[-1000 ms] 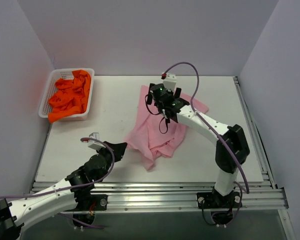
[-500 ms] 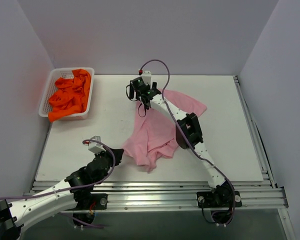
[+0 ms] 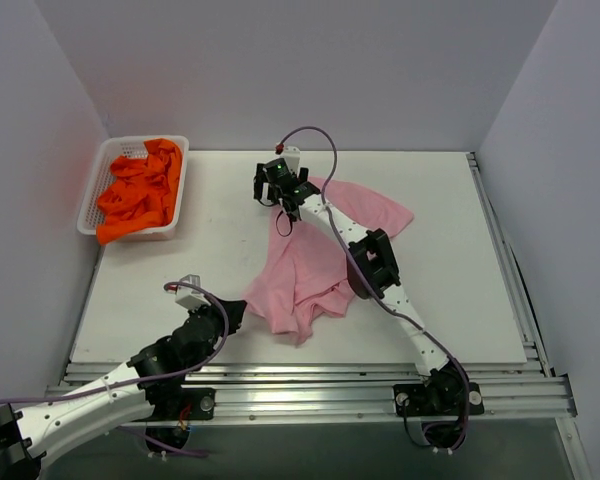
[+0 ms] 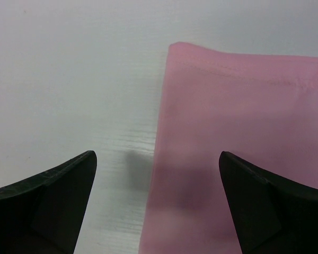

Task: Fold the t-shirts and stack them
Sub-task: Flatten out the tshirt

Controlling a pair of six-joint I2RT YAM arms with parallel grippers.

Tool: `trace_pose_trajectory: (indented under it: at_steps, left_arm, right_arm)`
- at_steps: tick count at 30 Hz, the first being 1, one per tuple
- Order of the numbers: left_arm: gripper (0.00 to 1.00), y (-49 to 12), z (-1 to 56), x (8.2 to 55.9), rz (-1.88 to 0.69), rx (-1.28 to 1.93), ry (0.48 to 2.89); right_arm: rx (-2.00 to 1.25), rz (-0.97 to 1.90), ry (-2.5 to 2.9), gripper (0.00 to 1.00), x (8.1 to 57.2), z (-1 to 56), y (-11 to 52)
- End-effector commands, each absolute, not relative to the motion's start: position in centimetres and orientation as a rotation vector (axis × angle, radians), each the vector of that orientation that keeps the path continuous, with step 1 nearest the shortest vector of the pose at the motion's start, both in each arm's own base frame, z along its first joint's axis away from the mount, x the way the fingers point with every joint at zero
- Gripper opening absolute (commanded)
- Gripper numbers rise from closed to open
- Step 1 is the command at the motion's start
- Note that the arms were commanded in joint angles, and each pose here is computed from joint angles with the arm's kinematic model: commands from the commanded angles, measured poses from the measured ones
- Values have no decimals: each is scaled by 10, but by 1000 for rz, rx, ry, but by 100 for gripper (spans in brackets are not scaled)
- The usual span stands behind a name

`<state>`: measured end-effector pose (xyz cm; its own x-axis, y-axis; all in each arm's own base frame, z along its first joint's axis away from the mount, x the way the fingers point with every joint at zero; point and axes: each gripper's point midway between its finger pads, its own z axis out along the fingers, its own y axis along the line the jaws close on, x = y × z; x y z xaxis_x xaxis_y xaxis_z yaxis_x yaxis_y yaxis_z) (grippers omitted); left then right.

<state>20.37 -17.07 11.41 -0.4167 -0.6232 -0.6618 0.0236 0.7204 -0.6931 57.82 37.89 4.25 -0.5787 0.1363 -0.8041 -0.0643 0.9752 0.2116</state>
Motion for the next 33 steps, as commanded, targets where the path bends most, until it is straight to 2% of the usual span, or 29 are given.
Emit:
trace_pose_trajectory:
  at_steps: [1, 6, 9, 10, 12, 13, 15, 16, 25, 26, 28, 29, 31, 33]
  left_arm:
    - [2, -169, 111, 204, -759, -452, 1882]
    - [2, -168, 113, 203, -774, -459, 1869]
    - [2, -164, 114, 202, -780, -468, 1857]
    - [2, -163, 115, 202, -784, -471, 1854]
    - [2, -160, 118, 201, -787, -475, 1845]
    - [2, -160, 118, 200, -788, -474, 1846]
    - [2, -158, 119, 198, -795, -472, 1846]
    - [2, -157, 120, 198, -796, -473, 1842]
    - [2, -155, 120, 197, -786, -473, 1845]
    - [2, -154, 119, 197, -777, -473, 1849]
    - [2, -153, 121, 198, -763, -474, 1852]
    - [2, -151, 120, 198, -742, -478, 1859]
    - [2, -149, 126, 200, -730, -483, 1853]
    - [2, -148, 128, 200, -718, -481, 1859]
  right_arm:
    - [69, 318, 2094, 96, 596, 60, 388]
    - [40, 289, 2144, 88, 595, 28, 386]
    - [47, 287, 2212, 73, 591, 10, 377]
    - [46, 274, 2238, 61, 588, 0, 372]
    - [34, 240, 2271, 48, 582, -6, 366]
    - [33, 211, 2285, 35, 580, -10, 361]
    - [44, 147, 2333, 16, 577, -18, 342]
    - [58, 128, 2345, 1, 576, -19, 334]
    - [70, -21, 2415, 0, 560, -24, 289]
    - [98, 8, 2337, 0, 569, 9, 290]
    - [81, -40, 2344, 0, 554, 6, 279]
    - [94, -18, 2289, 0, 557, 37, 280]
    - [90, -64, 2270, 0, 551, 51, 268]
    - [117, -54, 2198, 0, 550, 97, 260]
